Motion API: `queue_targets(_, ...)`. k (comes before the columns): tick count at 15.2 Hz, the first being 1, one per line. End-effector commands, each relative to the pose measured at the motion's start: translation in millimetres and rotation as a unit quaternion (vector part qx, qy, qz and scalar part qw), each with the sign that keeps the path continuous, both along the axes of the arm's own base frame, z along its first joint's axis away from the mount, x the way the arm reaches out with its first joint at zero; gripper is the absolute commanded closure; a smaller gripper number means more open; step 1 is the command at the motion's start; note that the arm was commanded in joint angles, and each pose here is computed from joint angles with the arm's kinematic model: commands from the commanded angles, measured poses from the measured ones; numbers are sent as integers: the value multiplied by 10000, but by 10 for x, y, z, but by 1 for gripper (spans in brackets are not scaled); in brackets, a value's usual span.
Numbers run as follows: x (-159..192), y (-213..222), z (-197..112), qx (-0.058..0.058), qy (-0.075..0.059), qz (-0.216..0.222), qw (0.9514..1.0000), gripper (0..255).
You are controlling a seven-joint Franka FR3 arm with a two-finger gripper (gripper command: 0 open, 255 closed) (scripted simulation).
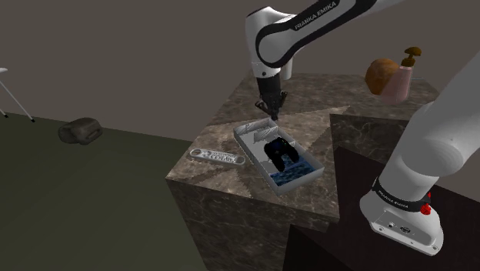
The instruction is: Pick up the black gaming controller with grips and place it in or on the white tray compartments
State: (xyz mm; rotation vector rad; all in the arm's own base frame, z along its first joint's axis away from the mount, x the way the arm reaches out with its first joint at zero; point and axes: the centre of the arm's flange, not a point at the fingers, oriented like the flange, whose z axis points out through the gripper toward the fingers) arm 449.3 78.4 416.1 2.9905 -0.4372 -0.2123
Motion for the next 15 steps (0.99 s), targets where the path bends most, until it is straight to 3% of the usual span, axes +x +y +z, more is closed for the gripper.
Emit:
queue_targets(1, -38, -3, -83, 1, 0, 0, 10000, 255)
queue_targets(2, -25, -5, -42, 1, 0, -1, 10000, 255)
queue_targets(3, -25, -5, -42, 1, 0, -1, 10000, 0)
queue_targets(9, -398, 647, -446, -469, 127, -614, 9969, 0)
queue_targets(15, -699, 1293, -897, -931, 252, -1218, 9879, 0)
